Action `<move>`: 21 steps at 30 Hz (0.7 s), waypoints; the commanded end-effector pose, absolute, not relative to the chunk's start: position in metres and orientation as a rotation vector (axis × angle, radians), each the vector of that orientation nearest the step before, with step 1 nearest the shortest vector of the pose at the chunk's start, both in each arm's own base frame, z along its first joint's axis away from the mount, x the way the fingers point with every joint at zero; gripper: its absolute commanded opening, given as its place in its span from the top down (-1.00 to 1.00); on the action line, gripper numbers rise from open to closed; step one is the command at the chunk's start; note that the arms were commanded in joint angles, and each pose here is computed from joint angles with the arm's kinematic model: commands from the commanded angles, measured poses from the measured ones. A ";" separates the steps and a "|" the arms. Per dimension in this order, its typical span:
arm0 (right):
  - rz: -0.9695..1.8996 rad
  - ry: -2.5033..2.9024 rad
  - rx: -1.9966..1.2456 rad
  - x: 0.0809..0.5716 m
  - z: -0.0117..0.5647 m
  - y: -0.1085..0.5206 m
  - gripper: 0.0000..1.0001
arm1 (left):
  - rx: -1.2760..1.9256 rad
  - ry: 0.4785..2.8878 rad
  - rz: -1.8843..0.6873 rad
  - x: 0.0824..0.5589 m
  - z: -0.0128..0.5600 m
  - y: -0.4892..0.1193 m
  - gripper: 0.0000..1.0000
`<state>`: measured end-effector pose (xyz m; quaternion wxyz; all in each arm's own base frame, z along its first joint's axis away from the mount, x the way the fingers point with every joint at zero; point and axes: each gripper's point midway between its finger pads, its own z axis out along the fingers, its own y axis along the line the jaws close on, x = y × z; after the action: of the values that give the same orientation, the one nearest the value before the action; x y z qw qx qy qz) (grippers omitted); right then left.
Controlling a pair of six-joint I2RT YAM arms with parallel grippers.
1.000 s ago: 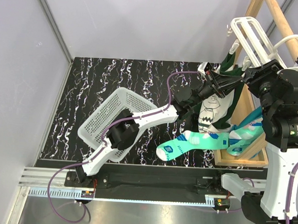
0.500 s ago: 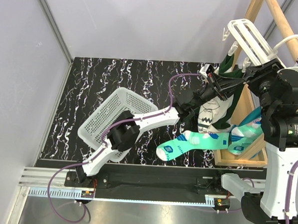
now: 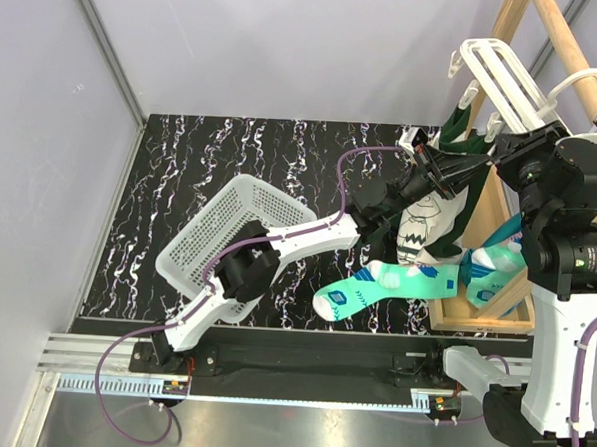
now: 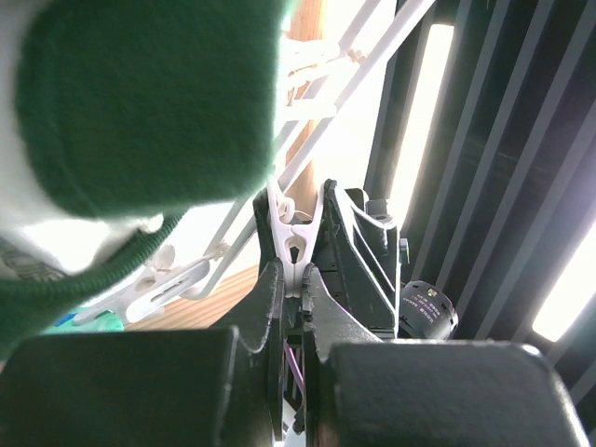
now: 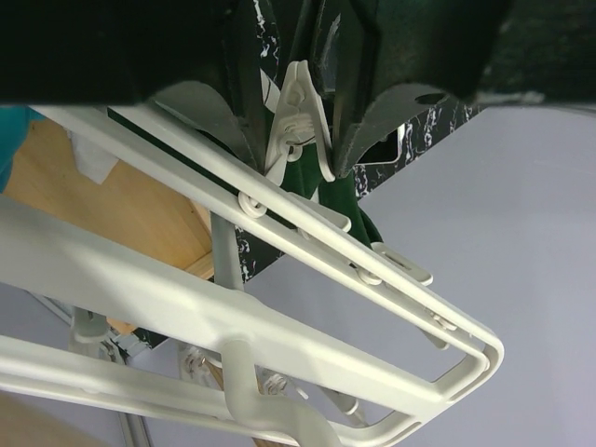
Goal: Clip the socks to the hanger
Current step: Open the clamp at the hanger.
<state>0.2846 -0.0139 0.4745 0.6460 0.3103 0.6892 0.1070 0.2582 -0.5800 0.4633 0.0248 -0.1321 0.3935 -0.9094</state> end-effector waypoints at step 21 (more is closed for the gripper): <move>0.134 1.544 0.838 0.294 0.458 -0.039 1.00 | -0.276 1.006 -2.745 0.238 0.512 -0.501 0.07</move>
<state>0.2884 -0.0328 0.4708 0.6518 0.3385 0.6754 0.0669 0.2548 -0.5591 0.4430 0.0444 -0.1371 0.4110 -0.9002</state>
